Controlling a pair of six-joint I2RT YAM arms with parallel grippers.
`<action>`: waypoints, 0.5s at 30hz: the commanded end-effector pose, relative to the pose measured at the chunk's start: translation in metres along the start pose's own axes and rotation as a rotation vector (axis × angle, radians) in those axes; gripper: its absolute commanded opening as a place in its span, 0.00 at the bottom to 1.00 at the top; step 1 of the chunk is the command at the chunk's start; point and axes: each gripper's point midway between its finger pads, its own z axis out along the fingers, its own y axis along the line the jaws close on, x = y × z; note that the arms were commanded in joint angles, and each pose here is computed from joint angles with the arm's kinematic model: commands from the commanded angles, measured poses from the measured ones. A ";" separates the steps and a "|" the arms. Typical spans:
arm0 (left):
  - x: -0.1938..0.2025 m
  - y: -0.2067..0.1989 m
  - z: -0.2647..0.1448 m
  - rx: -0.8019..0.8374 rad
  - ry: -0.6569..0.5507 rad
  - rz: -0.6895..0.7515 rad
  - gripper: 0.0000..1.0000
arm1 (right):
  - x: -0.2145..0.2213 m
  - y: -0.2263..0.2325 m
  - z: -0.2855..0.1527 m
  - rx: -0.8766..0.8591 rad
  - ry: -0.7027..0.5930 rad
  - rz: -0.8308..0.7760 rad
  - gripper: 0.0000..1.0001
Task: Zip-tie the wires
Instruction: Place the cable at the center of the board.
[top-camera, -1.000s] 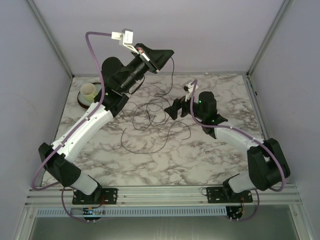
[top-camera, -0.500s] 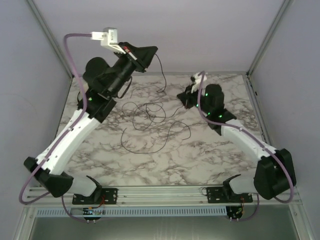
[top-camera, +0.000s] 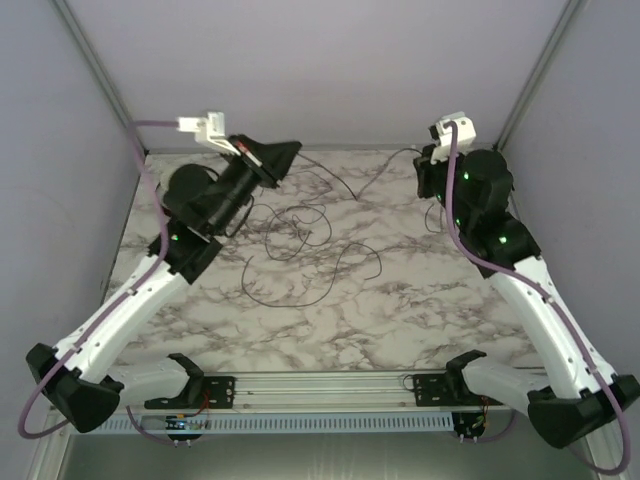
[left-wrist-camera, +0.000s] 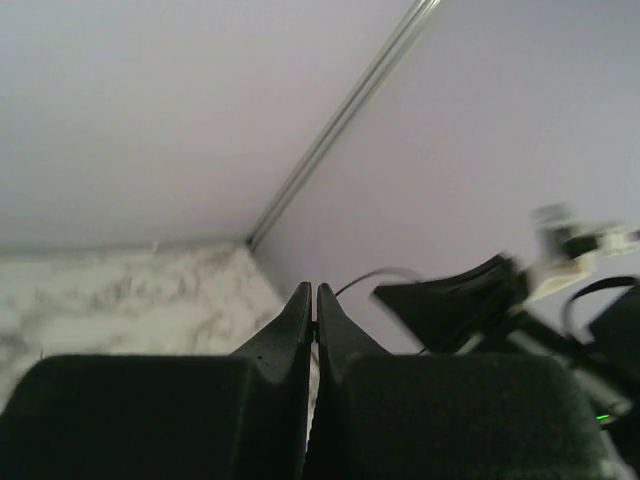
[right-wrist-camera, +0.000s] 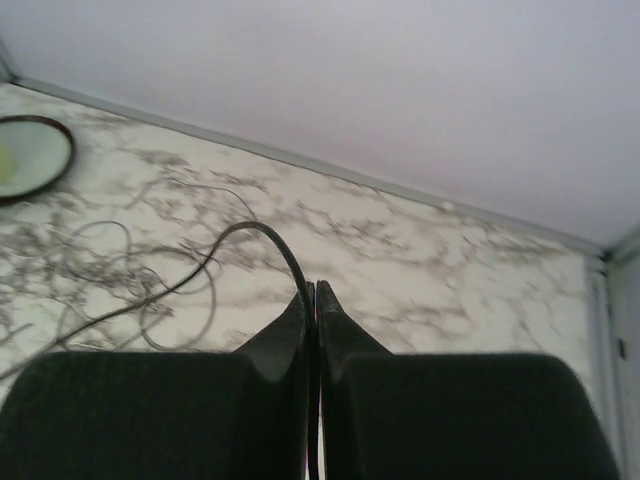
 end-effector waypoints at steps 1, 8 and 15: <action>0.034 0.008 -0.005 0.041 0.027 -0.116 0.00 | 0.026 -0.034 -0.039 0.180 0.113 -0.030 0.00; 0.089 0.049 -0.034 -0.062 0.085 -0.209 0.00 | 0.098 0.016 -0.039 -0.056 0.265 0.050 0.00; 0.124 0.137 -0.103 -0.446 0.077 -0.220 0.00 | 0.200 0.066 -0.028 -0.120 0.577 0.051 0.00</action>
